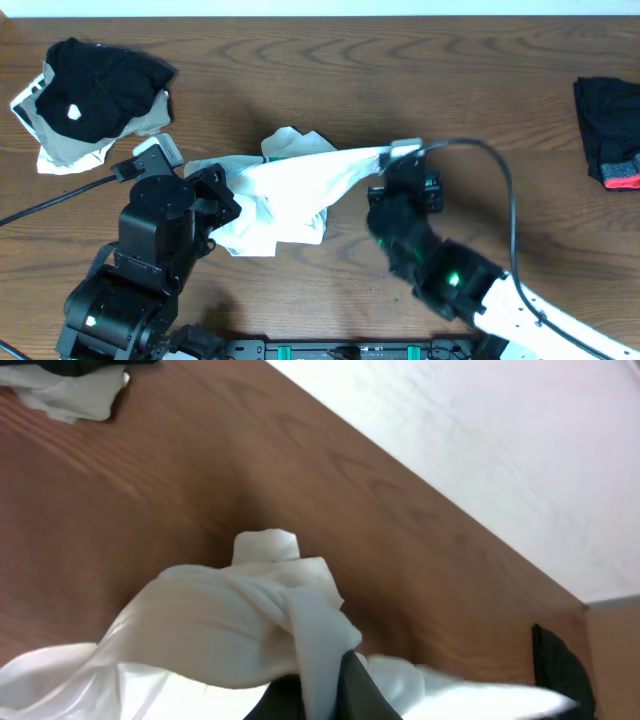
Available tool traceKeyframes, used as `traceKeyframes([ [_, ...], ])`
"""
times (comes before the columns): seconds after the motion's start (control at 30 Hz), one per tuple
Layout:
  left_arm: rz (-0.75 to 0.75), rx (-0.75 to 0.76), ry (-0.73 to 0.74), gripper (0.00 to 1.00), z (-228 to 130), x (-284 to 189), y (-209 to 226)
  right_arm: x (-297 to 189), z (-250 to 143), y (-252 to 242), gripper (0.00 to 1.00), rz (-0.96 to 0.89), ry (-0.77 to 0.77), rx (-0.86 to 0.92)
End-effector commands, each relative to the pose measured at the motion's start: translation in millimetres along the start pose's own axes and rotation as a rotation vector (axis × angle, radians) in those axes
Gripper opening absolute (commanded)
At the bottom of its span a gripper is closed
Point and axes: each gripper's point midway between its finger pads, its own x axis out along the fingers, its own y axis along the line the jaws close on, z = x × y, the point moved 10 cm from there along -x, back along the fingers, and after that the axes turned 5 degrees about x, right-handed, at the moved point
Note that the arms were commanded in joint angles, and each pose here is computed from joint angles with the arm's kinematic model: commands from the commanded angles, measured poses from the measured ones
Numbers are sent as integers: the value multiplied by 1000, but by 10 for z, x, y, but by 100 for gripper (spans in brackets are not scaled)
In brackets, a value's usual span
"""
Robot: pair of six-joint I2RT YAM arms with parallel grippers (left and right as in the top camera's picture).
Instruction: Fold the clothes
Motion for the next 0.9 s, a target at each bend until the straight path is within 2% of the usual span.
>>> traceKeyframes([
  [0.0,5,18,-41,8,74,-75,-14,135,3,-53,1,205,151,167],
  [0.17,32,55,-11,8,36,-54,16,261,203,-337,1,248,282,245],
  [0.4,52,71,28,8,8,24,13,245,625,-880,1,153,352,287],
  [0.77,54,107,78,8,-27,115,-6,366,683,-1329,1,123,388,344],
  [0.8,56,118,80,8,-28,121,-6,390,678,-1335,5,155,401,359],
  [0.83,58,123,85,8,-31,135,-7,396,667,-1303,16,212,421,373],
  [0.87,60,124,87,15,-32,144,-8,392,640,-1223,22,312,462,390],
])
